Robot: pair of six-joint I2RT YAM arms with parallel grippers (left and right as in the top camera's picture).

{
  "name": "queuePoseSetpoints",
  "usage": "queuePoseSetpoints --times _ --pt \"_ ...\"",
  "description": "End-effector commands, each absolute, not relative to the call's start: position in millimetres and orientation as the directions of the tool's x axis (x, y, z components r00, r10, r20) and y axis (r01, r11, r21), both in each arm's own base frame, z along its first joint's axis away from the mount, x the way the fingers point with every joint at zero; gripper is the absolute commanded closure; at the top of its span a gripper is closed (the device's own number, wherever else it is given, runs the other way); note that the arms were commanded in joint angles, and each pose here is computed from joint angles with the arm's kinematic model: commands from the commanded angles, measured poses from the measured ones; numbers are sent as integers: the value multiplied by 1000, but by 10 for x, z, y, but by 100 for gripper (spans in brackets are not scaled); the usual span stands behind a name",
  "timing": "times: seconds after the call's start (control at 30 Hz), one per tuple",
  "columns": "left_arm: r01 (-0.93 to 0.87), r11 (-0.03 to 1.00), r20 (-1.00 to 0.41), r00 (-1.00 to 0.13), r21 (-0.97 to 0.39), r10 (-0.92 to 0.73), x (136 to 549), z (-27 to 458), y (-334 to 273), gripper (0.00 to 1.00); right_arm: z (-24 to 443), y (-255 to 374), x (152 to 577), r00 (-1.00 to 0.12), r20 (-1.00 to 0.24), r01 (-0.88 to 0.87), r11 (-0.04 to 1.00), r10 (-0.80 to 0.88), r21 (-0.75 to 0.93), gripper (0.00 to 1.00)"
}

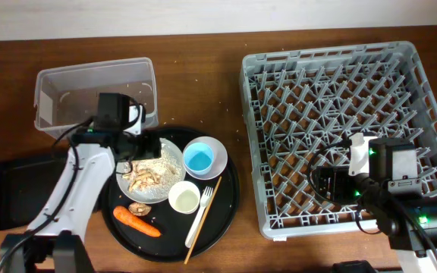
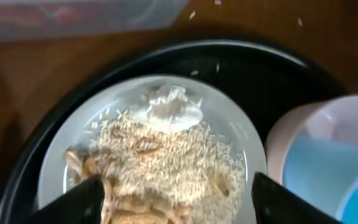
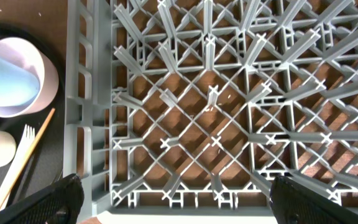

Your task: Sort waste into correct bins and load items into the dishwasher rack

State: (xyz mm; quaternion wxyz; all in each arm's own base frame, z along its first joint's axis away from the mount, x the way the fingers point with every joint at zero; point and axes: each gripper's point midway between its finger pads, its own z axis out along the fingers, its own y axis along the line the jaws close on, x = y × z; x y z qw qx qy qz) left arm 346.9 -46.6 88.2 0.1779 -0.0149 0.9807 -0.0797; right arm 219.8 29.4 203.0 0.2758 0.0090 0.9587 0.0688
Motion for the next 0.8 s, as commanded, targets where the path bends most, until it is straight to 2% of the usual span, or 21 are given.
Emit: queuePoseSetpoints --times 0.0,0.1,0.33,0.4,0.5,0.7,0.77 --pt "15 985 -388 -920 -173 -54 3515 696 -526 28 2106 289 2219 -837 -543 -13 989 70 146 2" --pt "-22 996 -407 -912 -88 -56 3593 582 -369 29 2105 289 2218 -837 -543 -13 989 70 146 2" --pt "-22 996 -385 -921 -90 -55 3713 280 -388 30 2106 289 2219 -837 -543 -13 989 70 146 1" --pt "-22 995 -365 -929 -92 -55 3685 224 -394 43 2106 288 2219 -837 -543 -13 989 70 146 2" --pt "-17 993 -326 -944 -113 -53 3629 112 -435 46 2105 289 2219 -837 -543 -13 989 70 146 2" --pt "0 987 -314 -948 -163 -52 3610 110 -528 65 2101 288 2220 -838 -541 -12 989 69 146 2" --pt "3 986 -332 -942 -165 -52 3651 181 -531 65 2101 288 2220 -838 -541 -13 989 69 146 2"
